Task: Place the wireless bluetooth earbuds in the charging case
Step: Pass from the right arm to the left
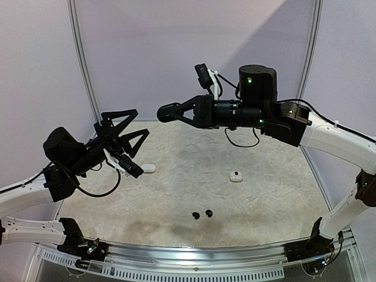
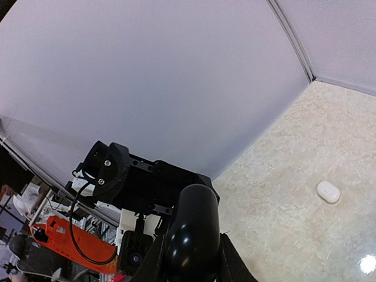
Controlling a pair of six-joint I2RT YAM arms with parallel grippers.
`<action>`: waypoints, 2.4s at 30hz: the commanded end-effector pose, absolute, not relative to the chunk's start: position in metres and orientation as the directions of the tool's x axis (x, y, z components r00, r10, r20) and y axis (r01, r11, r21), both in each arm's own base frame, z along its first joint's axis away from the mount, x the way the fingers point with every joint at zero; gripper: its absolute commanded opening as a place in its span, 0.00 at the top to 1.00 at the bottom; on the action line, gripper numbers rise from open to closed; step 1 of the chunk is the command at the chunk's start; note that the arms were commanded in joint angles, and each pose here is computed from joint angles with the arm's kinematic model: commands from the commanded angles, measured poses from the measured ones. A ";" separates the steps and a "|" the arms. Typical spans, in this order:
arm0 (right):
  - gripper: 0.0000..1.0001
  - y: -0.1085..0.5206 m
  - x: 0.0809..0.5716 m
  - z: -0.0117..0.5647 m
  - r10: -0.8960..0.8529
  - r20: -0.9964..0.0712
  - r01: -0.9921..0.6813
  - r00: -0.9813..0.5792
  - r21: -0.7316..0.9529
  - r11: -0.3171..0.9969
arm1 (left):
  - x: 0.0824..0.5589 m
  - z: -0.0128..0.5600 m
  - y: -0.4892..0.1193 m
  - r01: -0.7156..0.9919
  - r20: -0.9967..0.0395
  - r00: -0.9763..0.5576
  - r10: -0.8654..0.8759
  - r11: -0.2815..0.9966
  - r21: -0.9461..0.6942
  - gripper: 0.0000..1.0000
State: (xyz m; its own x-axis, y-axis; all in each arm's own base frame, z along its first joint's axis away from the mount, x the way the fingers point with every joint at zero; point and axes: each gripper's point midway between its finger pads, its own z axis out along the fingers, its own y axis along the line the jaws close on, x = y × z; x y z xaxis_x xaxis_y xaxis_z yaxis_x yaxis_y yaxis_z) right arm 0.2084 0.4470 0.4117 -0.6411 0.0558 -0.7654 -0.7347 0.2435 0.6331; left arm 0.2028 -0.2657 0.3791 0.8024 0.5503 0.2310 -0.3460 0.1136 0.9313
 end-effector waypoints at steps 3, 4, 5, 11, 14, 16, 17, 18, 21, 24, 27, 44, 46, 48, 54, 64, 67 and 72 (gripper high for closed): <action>1.00 0.450 0.214 0.407 0.065 -0.700 -0.667 -0.711 0.701 0.252 | 0.199 0.399 -0.267 -0.445 0.317 0.758 0.570 0.096 0.890 0.10; 1.00 0.452 0.213 0.407 0.061 -0.703 -0.673 -0.708 0.698 0.244 | 0.199 0.397 -0.268 -0.432 0.311 0.763 0.566 0.089 0.897 0.10; 1.00 0.454 0.213 0.405 0.056 -0.705 -0.676 -0.707 0.697 0.240 | 0.201 0.393 -0.269 -0.415 0.301 0.766 0.568 0.078 0.907 0.10; 1.00 0.454 0.212 0.406 0.049 -0.722 -0.695 -0.690 0.680 0.232 | 0.203 0.377 -0.275 -0.343 0.264 0.787 0.557 0.040 0.938 0.10; 1.00 0.454 0.209 0.408 0.045 -0.753 -0.728 -0.656 0.648 0.222 | 0.205 0.381 -0.273 -0.176 0.095 0.820 0.565 0.091 0.980 0.09; 1.00 0.452 0.204 0.417 0.063 -0.802 -0.781 -0.593 0.593 0.197 | 0.206 0.381 -0.268 0.093 -0.155 0.815 0.558 0.139 0.986 0.09; 1.00 0.450 0.200 0.422 0.072 -0.829 -0.809 -0.555 0.558 0.185 | 0.207 0.380 -0.267 0.297 -0.363 0.759 0.540 0.210 0.932 0.07; 1.00 0.446 0.195 0.429 0.081 -0.848 -0.831 -0.523 0.529 0.172 | 0.206 0.375 -0.267 0.445 -0.503 0.691 0.519 0.243 0.862 0.04; 1.00 0.444 0.181 0.439 0.079 -0.914 -0.905 -0.398 0.405 0.130 | 0.175 0.365 -0.272 0.764 -0.786 0.497 0.368 0.243 0.598 0.05; 1.00 0.446 0.161 0.443 0.054 -0.961 -0.960 -0.272 0.275 0.053 | 0.140 0.366 -0.283 0.951 -0.949 0.248 0.193 0.136 0.276 0.08; 1.00 0.443 0.145 0.454 0.089 -0.982 -0.986 -0.167 0.166 -0.024 | 0.138 0.380 -0.289 0.995 -0.998 0.017 0.060 0.096 0.023 0.15; 1.00 0.446 0.137 0.456 0.113 -0.993 -0.998 -0.025 0.019 -0.058 | 0.136 0.434 -0.303 0.996 -0.972 -0.090 -0.215 -0.040 -0.083 0.27; 1.00 0.447 0.137 0.456 0.116 -0.993 -0.998 -0.023 0.017 -0.058 | 0.136 0.433 -0.308 0.995 -0.972 -0.094 -0.217 -0.039 -0.087 0.31; 1.00 0.448 0.137 0.456 0.117 -0.993 -0.998 -0.024 0.018 -0.059 | 0.137 0.430 -0.312 0.994 -0.971 -0.105 -0.216 -0.035 -0.100 0.42; 1.00 0.448 0.138 0.453 0.106 -0.994 -0.998 -0.032 0.027 -0.054 | 0.135 0.437 -0.317 0.997 -0.969 -0.075 -0.236 -0.039 -0.068 0.48; 1.00 0.450 0.140 0.447 0.086 -0.996 -0.999 -0.026 0.022 -0.044 | 0.139 0.447 -0.320 0.999 -0.965 -0.054 -0.256 -0.021 -0.050 0.45; 1.00 0.450 0.139 0.445 0.083 -0.996 -0.999 -0.027 0.023 -0.042 | 0.139 0.448 -0.321 0.999 -0.966 -0.054 -0.253 -0.022 -0.049 0.51; 1.00 0.451 0.141 0.442 0.074 -0.997 -0.999 -0.033 0.030 -0.034 | 0.140 0.447 -0.321 0.998 -0.966 -0.055 -0.251 -0.021 -0.051 0.79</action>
State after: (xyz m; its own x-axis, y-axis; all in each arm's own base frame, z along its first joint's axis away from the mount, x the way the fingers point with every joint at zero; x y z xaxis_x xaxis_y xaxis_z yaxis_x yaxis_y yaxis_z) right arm 0.1406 0.4471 0.4533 -0.0281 0.1006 -0.9945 -0.9988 -0.0437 0.0238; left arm 0.1422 -0.3194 0.4384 -0.0738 -0.2364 -0.9688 0.9973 -0.0168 -0.0718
